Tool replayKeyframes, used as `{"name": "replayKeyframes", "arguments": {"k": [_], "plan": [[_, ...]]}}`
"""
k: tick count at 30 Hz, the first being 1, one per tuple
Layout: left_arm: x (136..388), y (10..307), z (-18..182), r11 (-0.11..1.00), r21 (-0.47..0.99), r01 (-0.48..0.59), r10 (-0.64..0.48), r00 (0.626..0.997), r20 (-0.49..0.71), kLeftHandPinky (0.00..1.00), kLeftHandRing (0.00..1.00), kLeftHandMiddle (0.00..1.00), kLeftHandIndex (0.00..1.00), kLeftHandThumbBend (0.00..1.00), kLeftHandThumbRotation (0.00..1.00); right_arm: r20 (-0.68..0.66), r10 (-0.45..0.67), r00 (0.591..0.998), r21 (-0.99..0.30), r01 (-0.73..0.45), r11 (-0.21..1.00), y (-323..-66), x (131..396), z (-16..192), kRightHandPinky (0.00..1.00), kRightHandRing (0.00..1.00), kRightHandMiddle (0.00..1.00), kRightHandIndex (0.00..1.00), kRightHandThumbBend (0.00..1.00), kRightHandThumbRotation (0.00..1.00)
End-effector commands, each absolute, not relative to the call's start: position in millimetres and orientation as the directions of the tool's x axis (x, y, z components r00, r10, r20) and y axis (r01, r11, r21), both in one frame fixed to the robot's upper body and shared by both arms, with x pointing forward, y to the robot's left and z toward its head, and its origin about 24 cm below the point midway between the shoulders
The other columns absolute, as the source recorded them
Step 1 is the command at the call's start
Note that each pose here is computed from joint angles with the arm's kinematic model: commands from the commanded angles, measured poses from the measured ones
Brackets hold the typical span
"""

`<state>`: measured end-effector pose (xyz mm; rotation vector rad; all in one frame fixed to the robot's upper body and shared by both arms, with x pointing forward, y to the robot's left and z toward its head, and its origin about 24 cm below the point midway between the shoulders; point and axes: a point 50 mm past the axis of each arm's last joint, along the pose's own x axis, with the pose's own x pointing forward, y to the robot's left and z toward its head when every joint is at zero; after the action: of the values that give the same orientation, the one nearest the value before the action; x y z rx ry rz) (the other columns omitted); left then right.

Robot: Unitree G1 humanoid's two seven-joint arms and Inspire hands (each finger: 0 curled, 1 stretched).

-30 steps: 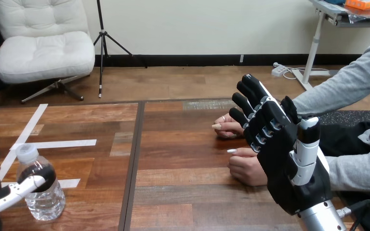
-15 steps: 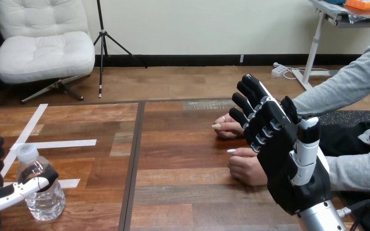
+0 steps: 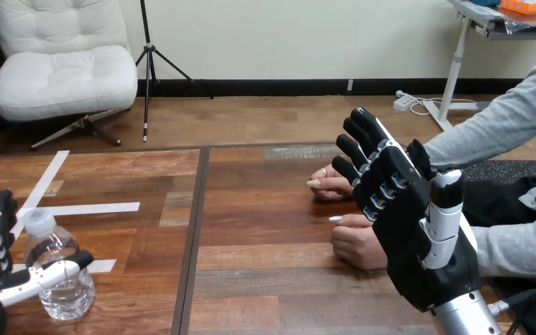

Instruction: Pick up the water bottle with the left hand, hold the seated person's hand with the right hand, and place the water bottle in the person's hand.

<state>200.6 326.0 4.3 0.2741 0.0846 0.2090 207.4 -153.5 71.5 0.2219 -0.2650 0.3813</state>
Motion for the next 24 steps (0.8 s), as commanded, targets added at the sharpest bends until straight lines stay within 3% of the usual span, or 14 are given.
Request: {"name": "replayKeyframes", "arguments": {"k": [1,24], "plan": [[222,326,22,0.934,0.309,-0.177,0.186,0.982,0.000,1.00,1.00,1.00,1.00,1.00,0.00,0.355,0.340,0.871,0.146,-0.411,0.900,-155,211,85,1.00,1.00,0.99,0.96,0.95,1.00],[235,328,20,0.916,0.363,-0.171,0.205,0.977,-0.055,1.00,1.00,1.00,1.00,0.99,0.00,0.358,0.341,0.869,0.154,-0.415,0.897,-155,211,86,1.00,1.00,0.99,0.96,0.95,1.00]]}}
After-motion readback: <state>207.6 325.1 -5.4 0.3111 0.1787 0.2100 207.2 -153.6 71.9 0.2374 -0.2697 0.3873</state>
